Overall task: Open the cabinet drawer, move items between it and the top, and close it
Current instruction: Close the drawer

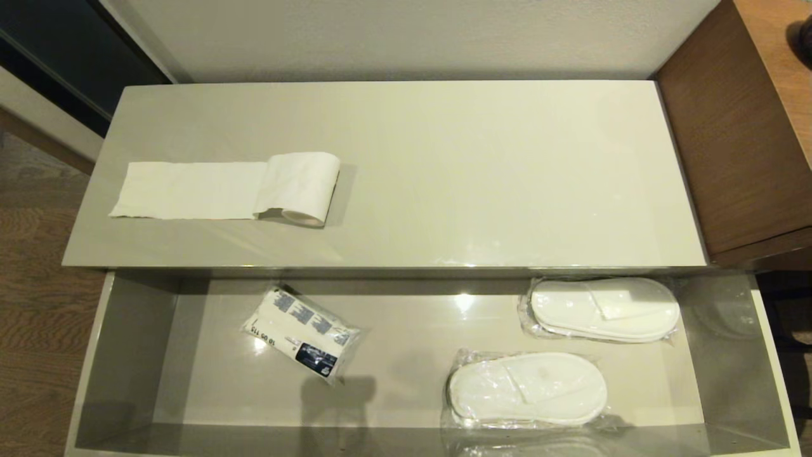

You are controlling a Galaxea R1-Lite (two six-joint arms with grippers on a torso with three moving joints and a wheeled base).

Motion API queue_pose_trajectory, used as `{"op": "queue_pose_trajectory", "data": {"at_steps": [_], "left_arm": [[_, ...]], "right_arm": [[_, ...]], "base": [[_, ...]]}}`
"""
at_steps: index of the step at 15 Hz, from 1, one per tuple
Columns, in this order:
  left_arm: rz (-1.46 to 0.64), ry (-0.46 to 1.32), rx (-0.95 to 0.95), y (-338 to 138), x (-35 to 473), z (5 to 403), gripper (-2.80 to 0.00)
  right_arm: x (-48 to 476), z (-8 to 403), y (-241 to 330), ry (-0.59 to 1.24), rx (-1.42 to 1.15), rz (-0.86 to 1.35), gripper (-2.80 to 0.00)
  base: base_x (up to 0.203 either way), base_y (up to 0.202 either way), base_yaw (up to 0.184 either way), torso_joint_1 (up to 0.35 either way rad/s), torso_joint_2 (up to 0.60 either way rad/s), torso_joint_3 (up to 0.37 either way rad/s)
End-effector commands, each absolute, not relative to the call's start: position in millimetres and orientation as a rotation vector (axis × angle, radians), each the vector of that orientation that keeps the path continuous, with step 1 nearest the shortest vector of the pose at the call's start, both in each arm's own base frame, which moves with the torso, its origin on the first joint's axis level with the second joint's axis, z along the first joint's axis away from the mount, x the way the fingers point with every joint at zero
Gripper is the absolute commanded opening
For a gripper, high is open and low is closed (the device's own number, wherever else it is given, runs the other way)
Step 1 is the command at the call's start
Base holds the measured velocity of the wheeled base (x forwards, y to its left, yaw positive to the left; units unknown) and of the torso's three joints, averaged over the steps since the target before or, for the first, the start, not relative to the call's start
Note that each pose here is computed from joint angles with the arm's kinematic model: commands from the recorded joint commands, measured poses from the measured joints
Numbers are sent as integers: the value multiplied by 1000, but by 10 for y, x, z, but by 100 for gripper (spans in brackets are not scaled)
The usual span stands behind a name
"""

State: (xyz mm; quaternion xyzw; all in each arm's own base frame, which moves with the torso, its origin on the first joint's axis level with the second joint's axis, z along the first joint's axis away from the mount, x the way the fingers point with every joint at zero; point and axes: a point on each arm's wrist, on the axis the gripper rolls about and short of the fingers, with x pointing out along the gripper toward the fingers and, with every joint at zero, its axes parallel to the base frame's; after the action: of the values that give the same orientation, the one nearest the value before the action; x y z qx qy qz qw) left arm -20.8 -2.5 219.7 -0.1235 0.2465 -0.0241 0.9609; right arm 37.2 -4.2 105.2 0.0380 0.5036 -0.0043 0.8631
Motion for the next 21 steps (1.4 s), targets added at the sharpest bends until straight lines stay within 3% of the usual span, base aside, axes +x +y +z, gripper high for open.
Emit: {"op": "queue_pose_trajectory", "data": {"at_steps": [1,3,11,13,21], "left_arm": [[-49,504,-254,-26,-207,2198,-280],[-50,502,-254,-26,-209,2201,-280],[-51,508,-252,-25,-206,2189,-280],[-52,513,-251,-26,-217,2175,-280],[-98,502,-255,-36,-277,2149,-280]], "right_arm": [[405,1032,-51,1164,93,-12,-280],[352,1022,-41,1269,83,2,-280],[437,944,-54,1360,89,24,-280],[357,987,-39,1253,74,17,-280],[-318,1296,80,547,93,-89,-280]], "base": [[0,0,0,0,0,0],[0,0,0,0,0,0],[0,0,0,0,0,0],[0,0,0,0,0,0],[0,0,0,0,0,0]]}}
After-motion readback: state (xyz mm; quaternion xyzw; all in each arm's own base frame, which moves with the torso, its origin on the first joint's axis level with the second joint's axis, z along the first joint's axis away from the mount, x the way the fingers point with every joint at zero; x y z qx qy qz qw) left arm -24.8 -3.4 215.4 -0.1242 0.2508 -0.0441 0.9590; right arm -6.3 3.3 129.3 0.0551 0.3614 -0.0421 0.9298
